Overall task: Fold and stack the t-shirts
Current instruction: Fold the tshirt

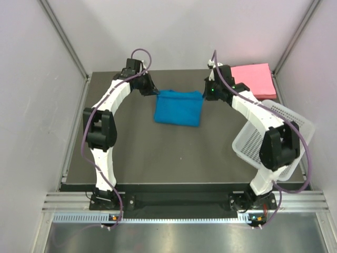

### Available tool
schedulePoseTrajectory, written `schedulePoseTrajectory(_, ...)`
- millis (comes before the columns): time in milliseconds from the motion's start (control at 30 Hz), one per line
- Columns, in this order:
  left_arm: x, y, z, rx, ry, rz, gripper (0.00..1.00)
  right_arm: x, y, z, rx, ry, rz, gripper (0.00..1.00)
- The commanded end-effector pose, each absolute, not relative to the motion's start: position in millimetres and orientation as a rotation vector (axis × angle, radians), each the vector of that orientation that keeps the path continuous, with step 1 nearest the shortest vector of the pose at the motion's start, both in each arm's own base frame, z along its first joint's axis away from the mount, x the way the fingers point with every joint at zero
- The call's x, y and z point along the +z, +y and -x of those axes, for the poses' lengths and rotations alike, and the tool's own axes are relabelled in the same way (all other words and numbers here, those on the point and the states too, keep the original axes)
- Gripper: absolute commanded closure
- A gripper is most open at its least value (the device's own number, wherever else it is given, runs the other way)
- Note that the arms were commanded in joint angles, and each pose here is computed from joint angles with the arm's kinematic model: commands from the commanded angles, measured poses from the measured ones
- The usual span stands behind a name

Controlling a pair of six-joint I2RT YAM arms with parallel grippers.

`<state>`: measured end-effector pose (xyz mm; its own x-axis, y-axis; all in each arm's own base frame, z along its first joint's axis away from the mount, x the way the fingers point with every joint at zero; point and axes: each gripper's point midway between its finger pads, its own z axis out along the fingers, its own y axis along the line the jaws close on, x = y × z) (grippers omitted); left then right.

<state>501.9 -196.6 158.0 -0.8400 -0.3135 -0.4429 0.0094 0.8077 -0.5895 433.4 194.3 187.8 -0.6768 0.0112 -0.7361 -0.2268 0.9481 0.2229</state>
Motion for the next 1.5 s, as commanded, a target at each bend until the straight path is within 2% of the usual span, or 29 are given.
schedulePoseTrajectory(0,171.5,-189.5,-537.0,-0.841,2.354,0.237,1.0,199.3,190.6,-466.3,0.373,2.251,0.179,1.0)
schedulePoseTrajectory(67,176.5,-190.3,-552.1,-0.893,2.299,0.237,1.0,203.9,188.4,-480.3,0.375,2.234,0.165,1.0)
schedulePoseTrajectory(367,149.4,-192.0,-604.8,-1.026,2.191,0.271,1.0,158.9,182.8,-522.9,0.385,2.272,0.123,1.0)
schedulePoseTrajectory(867,126.6,-181.4,-639.1,-1.058,2.113,0.36,1.0,149.1,184.8,-583.3,0.392,2.192,0.107,1.0)
schedulePoseTrajectory(967,125.1,-179.7,-646.5,-1.061,2.089,0.37,1.0,142.8,183.5,-592.1,0.388,2.19,0.088,0.93)
schedulePoseTrajectory(1000,125.0,-176.9,-649.2,-1.052,2.082,0.376,1.0,142.8,182.8,-595.5,0.391,2.181,0.083,0.83)
schedulePoseTrajectory(1033,127.5,-176.7,-652.7,-1.055,2.061,0.38,1.0,141.9,184.8,-597.9,0.397,2.174,0.082,0.82)
schedulePoseTrajectory(1067,126.7,-172.5,-656.3,-1.047,2.047,0.397,0.98,139.6,185.0,-602.0,0.398,2.165,0.079,0.83)
schedulePoseTrajectory(1133,135.8,-173.8,-664.5,-1.071,1.984,0.393,0.8,140.0,187.5,-604.2,0.413,2.161,0.077,0.85)
schedulePoseTrajectory(1167,139.3,-175.2,-665.0,-1.088,1.975,0.376,0.44,138.9,189.0,-603.8,0.424,2.167,0.074,0.83)
schedulePoseTrajectory(1200,141.1,-174.8,-666.1,-1.095,1.971,0.362,0.38,134.6,188.7,-599.9,0.429,2.184,0.063,0.74)
schedulePoseTrajectory(1267,147.9,-173.3,-665.4,-1.111,1.971,0.316,0.28,147.0,191.9,-591.4,0.463,2.165,0.069,0.7)
schedulePoseTrajectory(1300,151.4,-169.0,-662.8,-1.119,1.975,0.295,0.28,148.5,193.2,-586.7,0.48,2.163,0.07,0.66)
schedulePoseTrajectory(1400,157.9,-156.4,-647.7,-1.028,2.035,0.253,0.28,147.1,203.2,-569.0,0.567,2.182,0.101,0.62)
schedulePoseTrajectory(1467,170.2,-149.1,-634.2,-0.946,2.039,0.207,0.29,144.5,214.9,-559.4,0.624,2.202,0.136,0.65)
